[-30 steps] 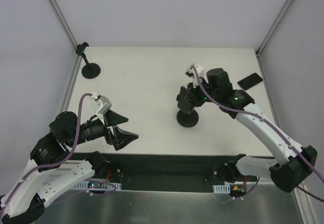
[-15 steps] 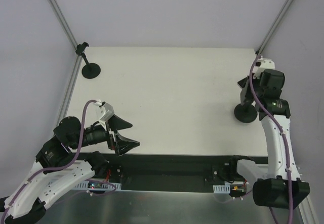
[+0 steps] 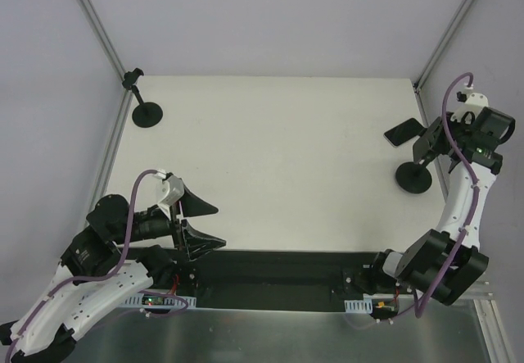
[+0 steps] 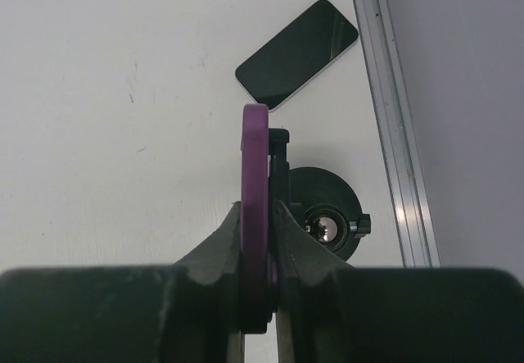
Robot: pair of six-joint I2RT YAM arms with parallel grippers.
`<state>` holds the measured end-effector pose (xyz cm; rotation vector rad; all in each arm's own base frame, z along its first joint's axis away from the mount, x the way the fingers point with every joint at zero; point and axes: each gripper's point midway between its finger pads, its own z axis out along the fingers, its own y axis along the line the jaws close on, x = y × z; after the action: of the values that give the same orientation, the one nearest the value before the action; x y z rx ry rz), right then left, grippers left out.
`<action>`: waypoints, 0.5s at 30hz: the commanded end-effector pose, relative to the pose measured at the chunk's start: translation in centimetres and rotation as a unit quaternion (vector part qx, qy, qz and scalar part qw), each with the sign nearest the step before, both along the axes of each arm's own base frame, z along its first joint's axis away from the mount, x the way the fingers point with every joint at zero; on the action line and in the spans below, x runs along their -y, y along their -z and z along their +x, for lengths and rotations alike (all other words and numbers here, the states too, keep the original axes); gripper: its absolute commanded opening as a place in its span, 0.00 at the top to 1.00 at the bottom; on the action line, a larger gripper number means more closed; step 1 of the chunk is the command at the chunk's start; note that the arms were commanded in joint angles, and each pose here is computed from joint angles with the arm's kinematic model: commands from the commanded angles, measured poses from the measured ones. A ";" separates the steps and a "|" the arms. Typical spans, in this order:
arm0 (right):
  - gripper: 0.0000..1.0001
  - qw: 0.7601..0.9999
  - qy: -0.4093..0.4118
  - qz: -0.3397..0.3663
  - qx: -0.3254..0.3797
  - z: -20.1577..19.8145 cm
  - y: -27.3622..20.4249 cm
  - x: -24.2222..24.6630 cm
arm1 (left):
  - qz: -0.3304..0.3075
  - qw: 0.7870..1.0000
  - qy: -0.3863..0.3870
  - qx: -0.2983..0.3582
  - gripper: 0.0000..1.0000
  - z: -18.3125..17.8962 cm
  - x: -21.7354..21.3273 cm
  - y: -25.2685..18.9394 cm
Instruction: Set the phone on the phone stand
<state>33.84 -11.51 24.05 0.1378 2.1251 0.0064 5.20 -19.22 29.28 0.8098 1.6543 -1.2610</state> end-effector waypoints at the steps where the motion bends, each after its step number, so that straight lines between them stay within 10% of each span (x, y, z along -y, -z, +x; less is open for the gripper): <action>1: 1.00 0.989 -0.074 -0.022 0.126 2.5 -6.3 0.2 | -0.025 0.999 0.027 0.026 0.01 -1.1 0.0 -0.9; 15: 1.00 0.993 -0.068 -0.059 0.074 2.7 -4.3 3.4 | -0.013 0.999 0.040 0.031 0.01 -1.2 0.2 0.5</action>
<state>34.79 -13.68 22.51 0.0667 2.1434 0.0933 3.97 -19.00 28.54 0.8662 1.6053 -1.2919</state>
